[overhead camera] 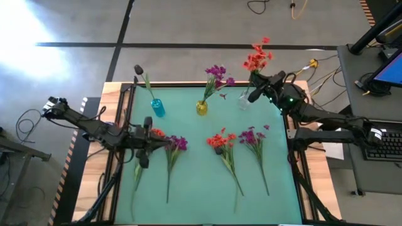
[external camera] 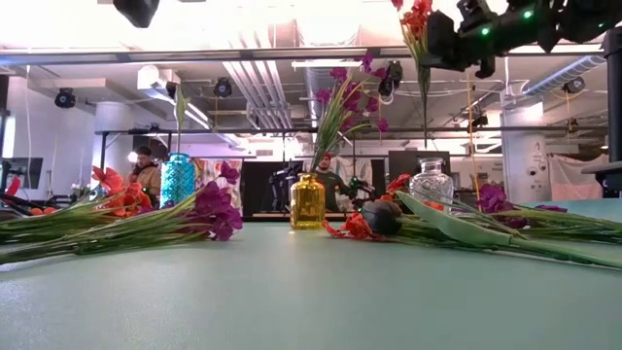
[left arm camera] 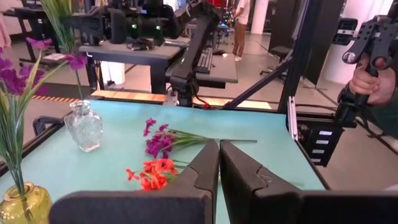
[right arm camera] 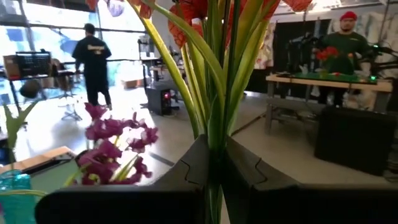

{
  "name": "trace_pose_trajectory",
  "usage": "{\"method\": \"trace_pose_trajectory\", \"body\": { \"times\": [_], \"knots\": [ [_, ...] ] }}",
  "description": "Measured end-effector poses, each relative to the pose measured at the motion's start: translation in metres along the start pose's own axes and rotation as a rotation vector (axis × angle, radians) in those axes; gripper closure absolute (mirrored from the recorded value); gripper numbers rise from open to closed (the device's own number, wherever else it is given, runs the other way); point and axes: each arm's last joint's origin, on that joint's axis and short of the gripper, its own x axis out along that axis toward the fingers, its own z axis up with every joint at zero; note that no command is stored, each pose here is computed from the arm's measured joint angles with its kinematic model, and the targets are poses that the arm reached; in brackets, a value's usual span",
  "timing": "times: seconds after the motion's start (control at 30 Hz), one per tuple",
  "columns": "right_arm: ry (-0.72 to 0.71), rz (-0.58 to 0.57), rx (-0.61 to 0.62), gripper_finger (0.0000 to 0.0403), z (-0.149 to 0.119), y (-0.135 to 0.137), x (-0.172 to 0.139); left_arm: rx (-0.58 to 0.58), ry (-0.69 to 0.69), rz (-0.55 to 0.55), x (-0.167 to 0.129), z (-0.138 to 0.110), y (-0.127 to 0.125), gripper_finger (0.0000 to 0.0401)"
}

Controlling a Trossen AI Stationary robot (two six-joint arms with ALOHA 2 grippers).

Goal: Sort flowers into vase by color
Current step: Put the right orange flower into the transparent vase

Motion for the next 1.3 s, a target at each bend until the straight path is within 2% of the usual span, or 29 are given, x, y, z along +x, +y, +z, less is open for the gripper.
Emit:
{"method": "trace_pose_trajectory", "body": {
  "times": [0.33, 0.6, 0.77, 0.97, 1.3],
  "knots": [
    [0.014, -0.021, 0.014, 0.0381, -0.005, -0.001, -0.001, 0.013, 0.032, 0.006, 0.007, -0.003, -0.003, 0.0401],
    [-0.017, -0.053, -0.032, 0.0381, -0.006, -0.002, -0.001, 0.018, 0.043, 0.009, 0.009, -0.005, -0.004, 0.0401],
    [-0.042, -0.109, -0.01, 0.0381, -0.02, -0.005, 0.0, 0.02, 0.046, 0.01, 0.01, -0.005, -0.004, 0.0401],
    [-0.008, -0.119, -0.008, 0.0381, -0.034, -0.004, 0.003, 0.009, 0.046, 0.01, 0.01, -0.005, -0.004, 0.0401],
    [0.011, -0.122, -0.018, 0.0381, -0.039, -0.004, 0.004, 0.009, 0.046, 0.011, 0.01, -0.005, -0.004, 0.0401]
  ]
}}
